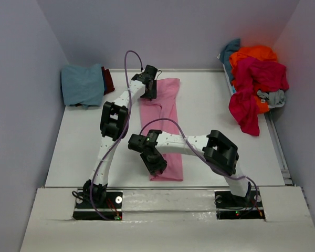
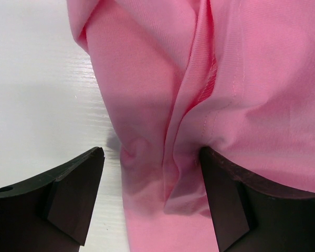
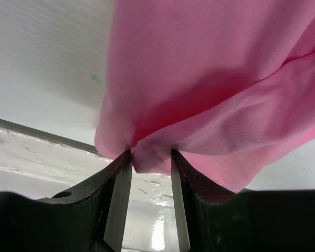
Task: Fold and stack the t-shirts
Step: Fold the tshirt
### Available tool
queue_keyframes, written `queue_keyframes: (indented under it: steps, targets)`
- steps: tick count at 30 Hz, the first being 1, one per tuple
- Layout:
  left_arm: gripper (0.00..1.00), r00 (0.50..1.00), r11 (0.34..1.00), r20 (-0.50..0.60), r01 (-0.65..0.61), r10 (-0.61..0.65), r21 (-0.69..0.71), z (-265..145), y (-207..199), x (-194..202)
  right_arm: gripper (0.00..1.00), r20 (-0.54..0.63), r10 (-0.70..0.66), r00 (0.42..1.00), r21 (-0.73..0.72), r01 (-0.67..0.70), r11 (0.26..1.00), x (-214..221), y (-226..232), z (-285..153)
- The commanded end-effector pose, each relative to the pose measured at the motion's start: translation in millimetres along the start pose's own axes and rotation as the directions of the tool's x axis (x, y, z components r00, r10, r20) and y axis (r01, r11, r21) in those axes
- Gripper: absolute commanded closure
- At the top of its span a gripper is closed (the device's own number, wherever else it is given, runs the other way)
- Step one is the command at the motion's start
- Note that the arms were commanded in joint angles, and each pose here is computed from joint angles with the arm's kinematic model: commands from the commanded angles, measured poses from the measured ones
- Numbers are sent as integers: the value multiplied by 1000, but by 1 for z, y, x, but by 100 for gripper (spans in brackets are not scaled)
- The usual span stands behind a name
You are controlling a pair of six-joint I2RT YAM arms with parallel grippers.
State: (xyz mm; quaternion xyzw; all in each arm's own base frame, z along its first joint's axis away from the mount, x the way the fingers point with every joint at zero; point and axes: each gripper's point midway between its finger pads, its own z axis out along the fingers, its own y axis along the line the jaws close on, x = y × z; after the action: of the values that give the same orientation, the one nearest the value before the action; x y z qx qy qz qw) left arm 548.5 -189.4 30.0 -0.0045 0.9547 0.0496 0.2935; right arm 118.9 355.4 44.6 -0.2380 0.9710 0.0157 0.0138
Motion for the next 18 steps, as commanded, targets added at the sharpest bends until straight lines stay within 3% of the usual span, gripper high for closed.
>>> queue_keyframes:
  steps: [1,5,8,13,18]
  targets:
    - [15,979,989,-191,-97,75,-109,17,37,58,59,-24,-24,999,-17,23,1000,10,5,-3]
    - [15,978,989,-194,-97,74,-109,17,37,58,64,-15,-19,1000,-9,19,1000,9,4,-4]
    - [15,978,989,-195,-98,75,-110,18,37,59,79,22,-8,1000,10,8,1000,4,-1,-11]
    - [15,978,989,-195,-98,75,-110,18,37,59,92,61,27,998,33,-29,999,4,-10,-20]
    - [15,978,989,-199,-93,69,-115,20,42,60,93,119,81,990,36,-86,996,8,-22,-40]
